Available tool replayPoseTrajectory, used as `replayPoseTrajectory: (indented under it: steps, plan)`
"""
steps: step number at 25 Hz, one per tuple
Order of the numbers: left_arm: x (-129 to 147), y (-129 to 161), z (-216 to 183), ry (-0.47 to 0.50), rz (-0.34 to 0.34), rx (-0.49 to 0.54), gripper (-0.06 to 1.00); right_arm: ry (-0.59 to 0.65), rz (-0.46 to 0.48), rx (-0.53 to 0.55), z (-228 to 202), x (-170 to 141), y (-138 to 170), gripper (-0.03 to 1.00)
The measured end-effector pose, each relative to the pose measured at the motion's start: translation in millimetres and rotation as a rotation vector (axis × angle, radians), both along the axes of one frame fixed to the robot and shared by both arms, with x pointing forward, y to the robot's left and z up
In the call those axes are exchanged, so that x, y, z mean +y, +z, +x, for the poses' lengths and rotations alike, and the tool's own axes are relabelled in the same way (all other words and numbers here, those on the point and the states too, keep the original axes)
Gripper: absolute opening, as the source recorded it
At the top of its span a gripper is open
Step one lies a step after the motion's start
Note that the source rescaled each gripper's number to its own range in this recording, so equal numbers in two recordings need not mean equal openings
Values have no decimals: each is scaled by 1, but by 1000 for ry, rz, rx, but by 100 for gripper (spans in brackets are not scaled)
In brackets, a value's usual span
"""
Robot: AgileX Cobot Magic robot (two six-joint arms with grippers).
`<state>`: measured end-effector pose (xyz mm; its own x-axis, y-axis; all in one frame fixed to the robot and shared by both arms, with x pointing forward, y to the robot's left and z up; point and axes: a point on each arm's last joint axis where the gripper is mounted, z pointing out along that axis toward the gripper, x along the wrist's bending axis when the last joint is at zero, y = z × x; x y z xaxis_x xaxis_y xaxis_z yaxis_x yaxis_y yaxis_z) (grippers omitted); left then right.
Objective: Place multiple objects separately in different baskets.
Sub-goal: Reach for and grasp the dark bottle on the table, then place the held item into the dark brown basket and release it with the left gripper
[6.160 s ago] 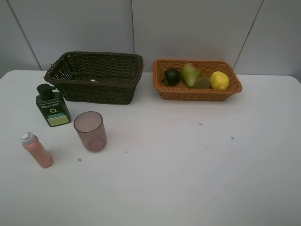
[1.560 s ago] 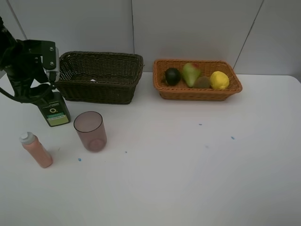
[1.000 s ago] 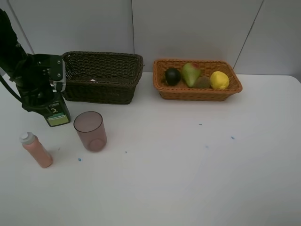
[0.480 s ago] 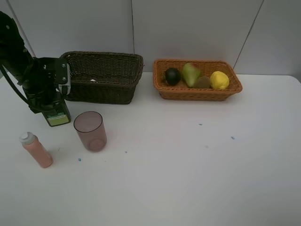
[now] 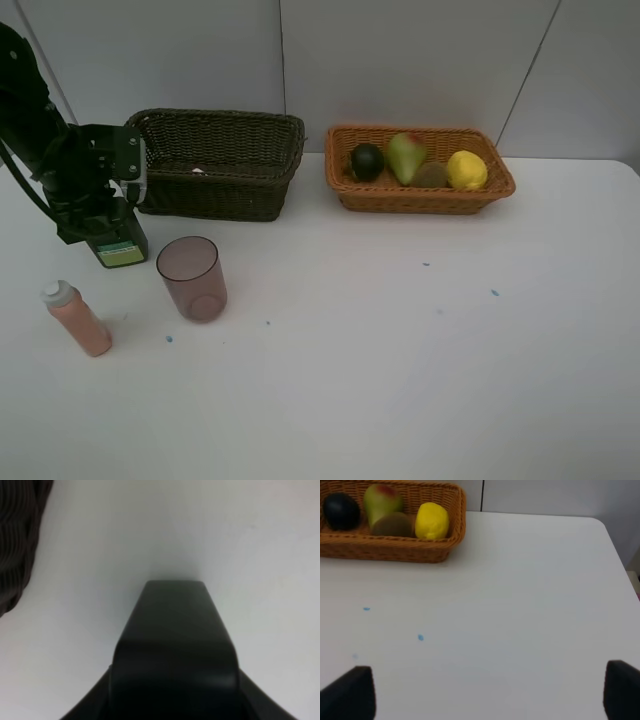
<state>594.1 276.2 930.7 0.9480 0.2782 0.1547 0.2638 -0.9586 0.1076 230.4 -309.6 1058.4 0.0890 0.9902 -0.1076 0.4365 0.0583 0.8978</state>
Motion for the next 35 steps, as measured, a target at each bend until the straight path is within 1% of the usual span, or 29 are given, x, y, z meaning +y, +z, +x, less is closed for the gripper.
replayPoseTrajectory:
  steps: [6,11,18,21,24,26,28,31,35]
  plan:
    - [0,32,-8,-3,-5,-53,49,0,0,0,0,0,0,100]
    - [1,67,-18,-5,-10,-127,49,0,0,0,0,0,0,100]
    - [-1,125,-13,-2,-35,-277,49,0,0,0,0,0,0,100]
    - [-3,143,-6,8,-63,-345,49,0,0,0,0,0,0,100]
    - [-4,158,4,17,-79,-445,49,0,0,0,0,0,0,100]
    - [-5,160,12,26,-93,-492,49,0,0,0,0,0,0,100]
    - [-6,158,22,37,-109,-515,49,0,0,0,0,0,0,100]
    - [-9,144,40,54,-133,-505,49,0,0,0,0,0,0,100]
    - [-12,116,66,75,-156,-456,49,0,0,0,0,0,0,100]
